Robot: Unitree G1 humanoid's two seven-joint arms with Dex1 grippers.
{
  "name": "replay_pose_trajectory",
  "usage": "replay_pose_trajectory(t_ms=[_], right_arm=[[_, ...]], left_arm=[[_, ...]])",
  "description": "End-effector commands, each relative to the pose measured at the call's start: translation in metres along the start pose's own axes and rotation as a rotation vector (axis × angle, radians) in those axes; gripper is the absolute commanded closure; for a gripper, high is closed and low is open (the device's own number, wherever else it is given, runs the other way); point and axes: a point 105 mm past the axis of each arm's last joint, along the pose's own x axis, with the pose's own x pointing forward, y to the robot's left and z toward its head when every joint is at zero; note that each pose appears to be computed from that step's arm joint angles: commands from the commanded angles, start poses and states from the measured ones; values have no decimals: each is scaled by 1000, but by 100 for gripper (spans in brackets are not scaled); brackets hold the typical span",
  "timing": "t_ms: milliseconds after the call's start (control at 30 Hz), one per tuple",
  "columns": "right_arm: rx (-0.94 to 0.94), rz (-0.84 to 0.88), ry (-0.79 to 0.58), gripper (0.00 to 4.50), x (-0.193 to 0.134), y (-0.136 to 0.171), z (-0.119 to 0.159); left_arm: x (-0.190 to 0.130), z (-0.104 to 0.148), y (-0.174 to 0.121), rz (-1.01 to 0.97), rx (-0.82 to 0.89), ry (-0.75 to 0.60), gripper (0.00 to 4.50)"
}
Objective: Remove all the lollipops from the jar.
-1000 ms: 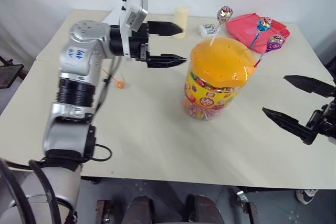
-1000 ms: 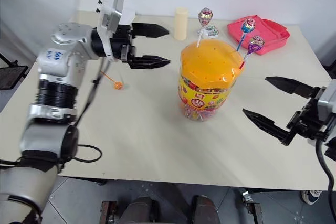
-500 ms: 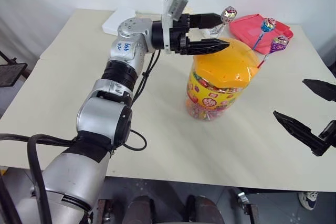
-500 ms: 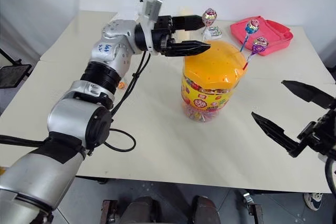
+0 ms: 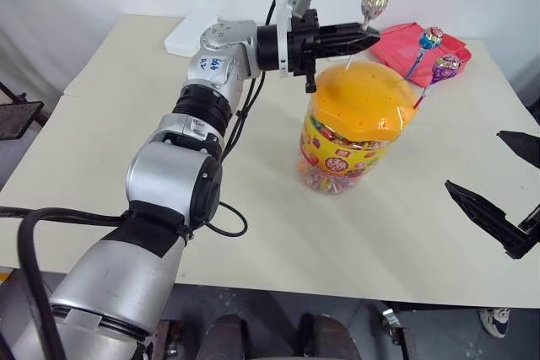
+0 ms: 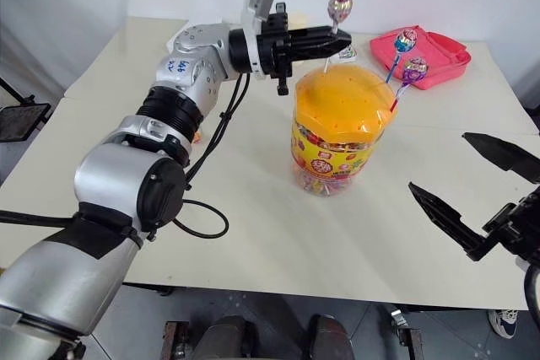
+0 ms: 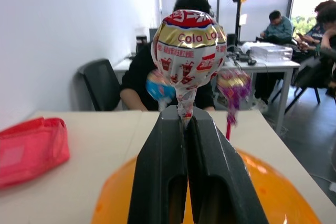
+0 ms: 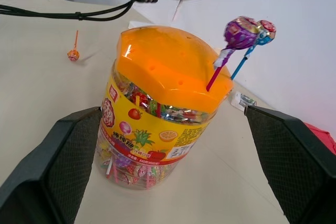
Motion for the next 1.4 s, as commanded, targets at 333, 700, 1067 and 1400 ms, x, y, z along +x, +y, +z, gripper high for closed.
replay_pose_trajectory(t_ms=[333,700,1067,1400], right_arm=[[-24,89,-35,0,9,-12,9],[-4,209,-48,0,27,-24,4],[23,290,-86,0,50,-27,-5],[10,315,-94,0,56,-32,-6]], left_arm=[[-62,28,49,428,-49,275,448],[-267,-53,36,1069,-421,933,448],[-385,-100,-45,1419,-708,1299,448],[-378,-64,-53,1429,-651,1240,249]])
